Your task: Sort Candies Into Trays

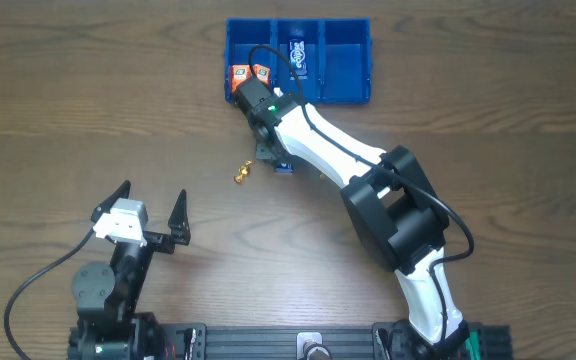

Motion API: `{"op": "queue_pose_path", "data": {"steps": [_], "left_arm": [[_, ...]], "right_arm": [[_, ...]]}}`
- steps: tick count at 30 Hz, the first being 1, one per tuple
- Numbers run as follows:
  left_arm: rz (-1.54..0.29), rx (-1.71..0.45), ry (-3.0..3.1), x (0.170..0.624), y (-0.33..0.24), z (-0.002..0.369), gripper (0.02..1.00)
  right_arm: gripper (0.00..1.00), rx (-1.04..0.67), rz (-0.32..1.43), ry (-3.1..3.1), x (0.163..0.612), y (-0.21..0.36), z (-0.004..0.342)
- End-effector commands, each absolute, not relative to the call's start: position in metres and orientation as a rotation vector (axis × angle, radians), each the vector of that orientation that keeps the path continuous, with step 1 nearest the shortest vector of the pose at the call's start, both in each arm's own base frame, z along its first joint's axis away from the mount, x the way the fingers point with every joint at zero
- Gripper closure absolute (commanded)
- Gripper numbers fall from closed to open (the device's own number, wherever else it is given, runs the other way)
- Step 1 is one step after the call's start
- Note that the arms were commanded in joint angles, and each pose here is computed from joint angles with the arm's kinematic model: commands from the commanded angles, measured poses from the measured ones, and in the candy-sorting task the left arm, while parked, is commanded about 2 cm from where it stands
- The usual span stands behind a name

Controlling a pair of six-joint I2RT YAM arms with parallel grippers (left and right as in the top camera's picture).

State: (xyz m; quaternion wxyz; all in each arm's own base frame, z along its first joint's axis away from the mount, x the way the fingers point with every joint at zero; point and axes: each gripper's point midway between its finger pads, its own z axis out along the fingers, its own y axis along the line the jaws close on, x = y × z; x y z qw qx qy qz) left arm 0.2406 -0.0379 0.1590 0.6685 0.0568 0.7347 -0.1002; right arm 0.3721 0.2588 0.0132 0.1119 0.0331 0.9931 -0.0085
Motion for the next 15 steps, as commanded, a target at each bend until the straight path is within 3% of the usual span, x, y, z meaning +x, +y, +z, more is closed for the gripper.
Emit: {"op": "queue_pose_path", "data": {"steps": [1,5,15], "left_arm": [[-0.242,0.132,1.700,0.240,-0.039,0.143,0.020],[-0.242,0.132,1.700,0.240,-0.039,0.143,0.020],[-0.242,0.132,1.700,0.240,-0.039,0.143,0.020]], "right_arm": [[0.836,0.095,-0.057,2.930,0.371,0.257,0.001],[0.851,0.101,-0.035,2.882,0.379,0.258,0.027],[0.853,-0.017,0.014,2.568,0.447,0.244,0.184]]}}
